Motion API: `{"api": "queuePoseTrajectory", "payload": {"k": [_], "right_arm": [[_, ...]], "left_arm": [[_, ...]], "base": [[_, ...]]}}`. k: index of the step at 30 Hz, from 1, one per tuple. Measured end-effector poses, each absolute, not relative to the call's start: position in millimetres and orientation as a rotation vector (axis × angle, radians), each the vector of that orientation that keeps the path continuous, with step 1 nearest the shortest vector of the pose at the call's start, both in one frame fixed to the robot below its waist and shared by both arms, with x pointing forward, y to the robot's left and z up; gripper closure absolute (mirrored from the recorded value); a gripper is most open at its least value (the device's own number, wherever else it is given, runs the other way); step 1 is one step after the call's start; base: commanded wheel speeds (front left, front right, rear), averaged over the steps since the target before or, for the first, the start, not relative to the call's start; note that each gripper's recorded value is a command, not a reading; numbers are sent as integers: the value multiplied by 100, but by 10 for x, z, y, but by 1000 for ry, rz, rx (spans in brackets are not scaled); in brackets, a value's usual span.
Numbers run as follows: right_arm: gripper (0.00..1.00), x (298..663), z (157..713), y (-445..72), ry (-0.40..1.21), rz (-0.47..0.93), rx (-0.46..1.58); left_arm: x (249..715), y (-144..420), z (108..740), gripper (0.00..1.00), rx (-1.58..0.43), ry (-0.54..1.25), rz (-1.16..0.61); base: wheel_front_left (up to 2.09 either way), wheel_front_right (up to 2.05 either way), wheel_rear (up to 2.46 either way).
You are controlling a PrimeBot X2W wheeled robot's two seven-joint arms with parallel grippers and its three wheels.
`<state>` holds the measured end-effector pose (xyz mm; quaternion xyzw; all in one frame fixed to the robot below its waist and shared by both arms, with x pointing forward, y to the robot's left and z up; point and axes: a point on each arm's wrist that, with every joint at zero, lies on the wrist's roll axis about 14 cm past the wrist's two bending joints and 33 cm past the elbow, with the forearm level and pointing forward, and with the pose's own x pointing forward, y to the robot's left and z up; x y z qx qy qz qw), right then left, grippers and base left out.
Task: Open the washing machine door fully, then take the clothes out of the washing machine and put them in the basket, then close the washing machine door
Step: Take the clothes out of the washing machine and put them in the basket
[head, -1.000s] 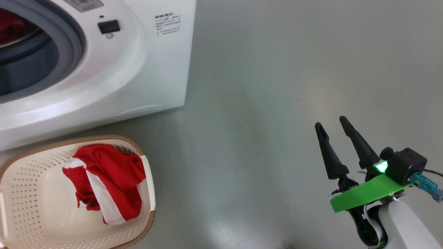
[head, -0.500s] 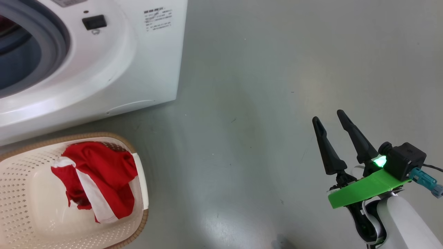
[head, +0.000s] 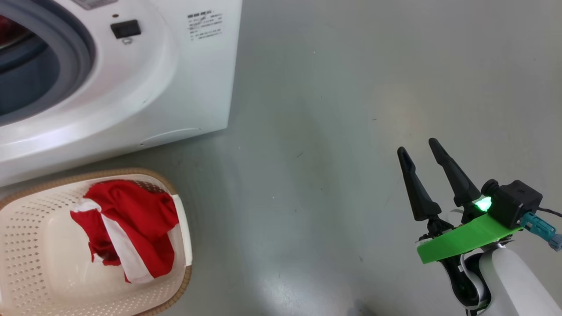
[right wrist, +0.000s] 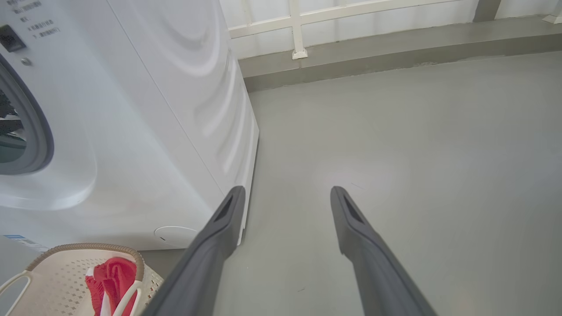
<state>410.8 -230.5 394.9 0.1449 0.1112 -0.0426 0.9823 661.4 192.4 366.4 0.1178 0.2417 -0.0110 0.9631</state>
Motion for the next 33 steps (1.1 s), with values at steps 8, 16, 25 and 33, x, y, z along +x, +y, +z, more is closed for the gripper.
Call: {"api": "queuePoseTrajectory", "payload": {"k": [8,16,25,33], "right_arm": [[0,4141,4088,-2267,186,-64,293],[0,4162,4270,-2239,139,-36,287],[0,4102,4342,-2170,124,-16,297],[0,4044,4457,-2160,95,-10,301]], "left_arm": [[6504,1846,3880,100,109,366,-19],[6312,1805,4122,100,-9,279,-15],[6150,1901,4632,100,-120,91,27],[5882,1998,5113,100,-185,-76,47]], "base": [[0,0,0],[0,0,0],[0,0,0],[0,0,0]]}}
